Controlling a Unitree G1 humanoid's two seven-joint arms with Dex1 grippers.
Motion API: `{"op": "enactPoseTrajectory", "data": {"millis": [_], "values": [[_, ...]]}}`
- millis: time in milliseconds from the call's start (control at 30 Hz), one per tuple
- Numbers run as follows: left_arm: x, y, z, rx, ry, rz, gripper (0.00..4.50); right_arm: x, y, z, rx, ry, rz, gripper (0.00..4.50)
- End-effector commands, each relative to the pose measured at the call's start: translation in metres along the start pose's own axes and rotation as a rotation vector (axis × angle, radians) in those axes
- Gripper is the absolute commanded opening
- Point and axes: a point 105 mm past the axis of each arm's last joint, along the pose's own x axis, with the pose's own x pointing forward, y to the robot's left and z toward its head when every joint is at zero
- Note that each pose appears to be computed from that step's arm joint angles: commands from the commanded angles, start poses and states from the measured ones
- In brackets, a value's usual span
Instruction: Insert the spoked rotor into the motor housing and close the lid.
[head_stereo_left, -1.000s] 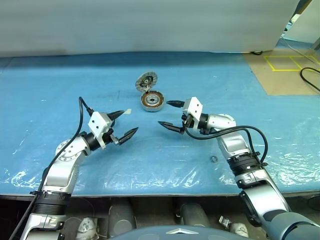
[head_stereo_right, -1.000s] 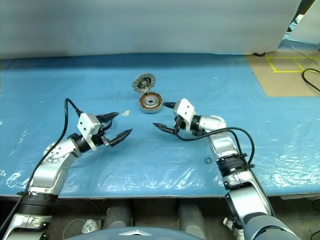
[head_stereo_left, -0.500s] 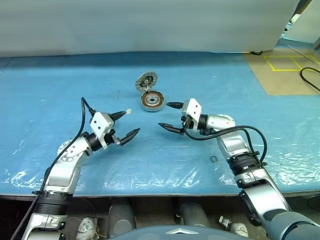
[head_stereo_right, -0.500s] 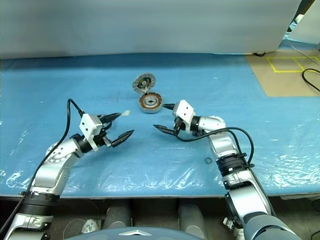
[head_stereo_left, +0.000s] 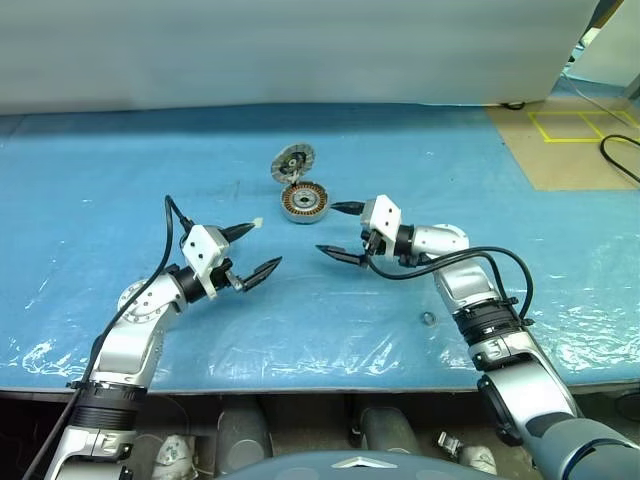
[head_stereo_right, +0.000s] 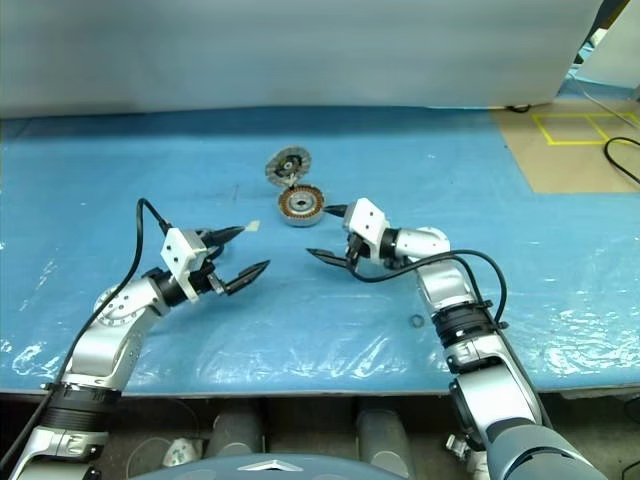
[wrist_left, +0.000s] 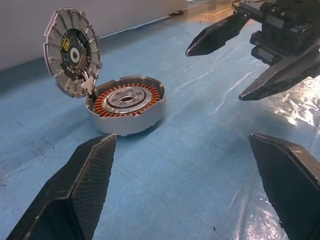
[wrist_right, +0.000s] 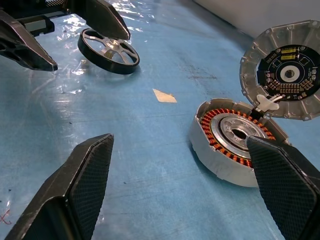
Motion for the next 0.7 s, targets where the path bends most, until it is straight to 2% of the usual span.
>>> {"op": "enactPoseTrajectory", "data": {"millis": [33, 333, 700], "values": [[0.002, 0.002, 0.008, 0.032, -0.027, 0.0, 4.5, 0.007, -0.006, 0.015, -0.044, -0.03, -0.006, 4.47], [0.002, 0.001, 0.008, 0.031, -0.026, -0.002, 4.5, 0.016, -0.014, 0.018, -0.062, -0.004, -0.002, 4.47], [0.006, -0.002, 0.006, 0.027, -0.025, -0.009, 4.5, 0.043, -0.02, 0.012, -0.182, 0.107, 0.034, 4.47]]}}
